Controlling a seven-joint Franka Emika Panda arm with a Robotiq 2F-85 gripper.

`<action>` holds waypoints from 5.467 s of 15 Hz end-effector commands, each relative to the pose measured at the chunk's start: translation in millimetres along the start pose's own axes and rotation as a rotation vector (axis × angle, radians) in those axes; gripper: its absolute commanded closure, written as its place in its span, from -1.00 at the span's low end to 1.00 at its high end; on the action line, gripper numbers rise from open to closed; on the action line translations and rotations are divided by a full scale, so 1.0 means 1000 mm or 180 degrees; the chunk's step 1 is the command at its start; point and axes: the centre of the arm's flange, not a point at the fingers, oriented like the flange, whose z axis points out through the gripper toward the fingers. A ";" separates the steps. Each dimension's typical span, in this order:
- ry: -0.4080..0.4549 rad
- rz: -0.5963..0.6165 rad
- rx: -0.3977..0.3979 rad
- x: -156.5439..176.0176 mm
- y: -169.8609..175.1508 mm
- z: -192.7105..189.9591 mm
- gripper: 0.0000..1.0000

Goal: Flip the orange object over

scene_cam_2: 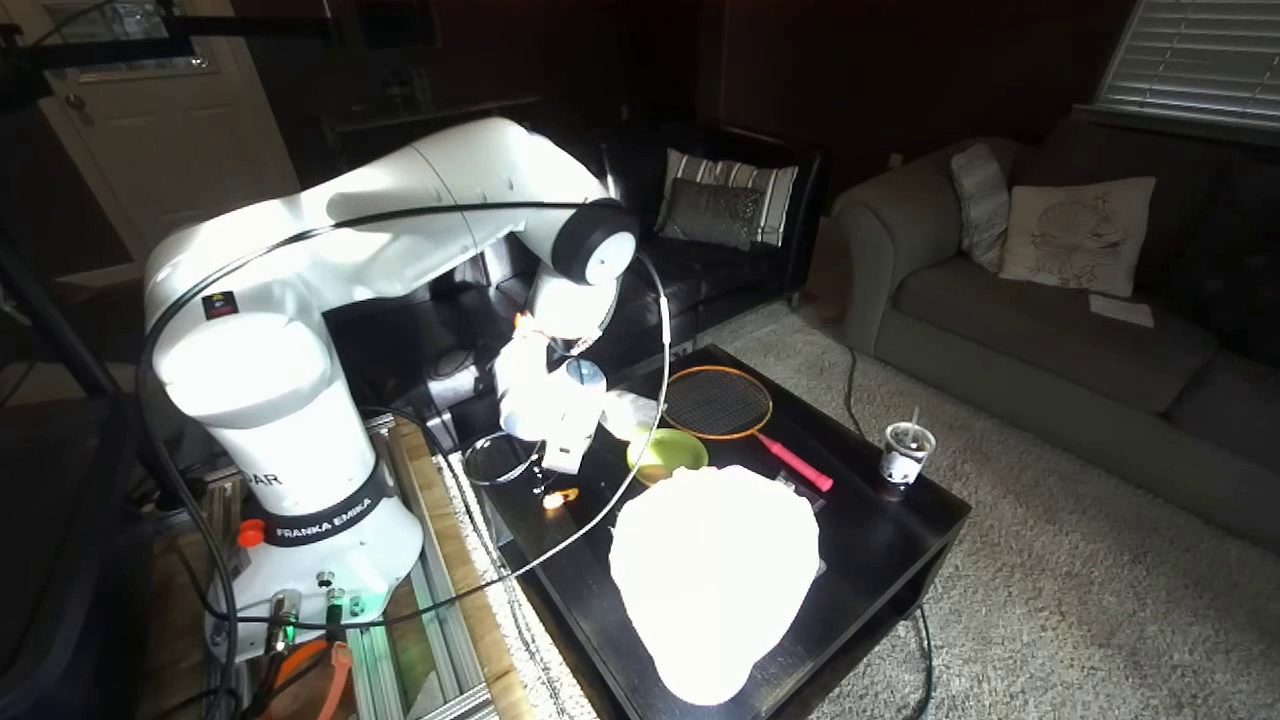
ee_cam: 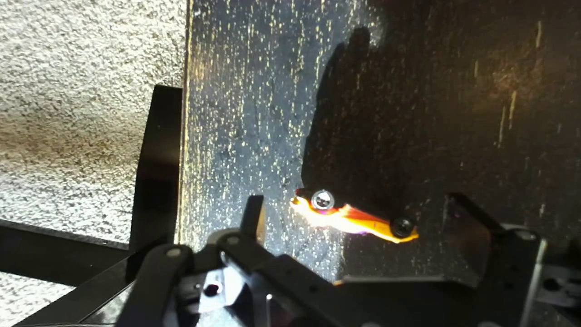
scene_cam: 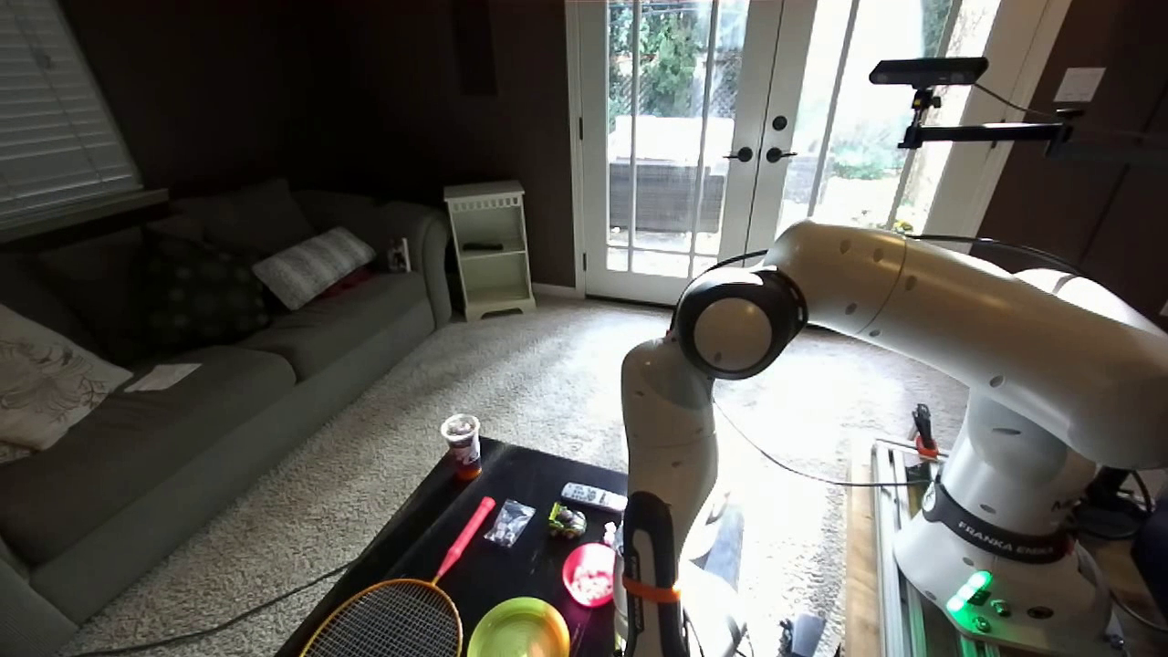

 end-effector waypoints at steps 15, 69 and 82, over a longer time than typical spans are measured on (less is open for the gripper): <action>0.0010 0.0391 0.0191 0.019 -0.007 0.030 -1.00; 0.0318 0.0108 0.0561 -0.003 -0.054 0.015 -1.00; 0.0521 -0.0012 0.0753 -0.004 -0.067 0.005 -0.47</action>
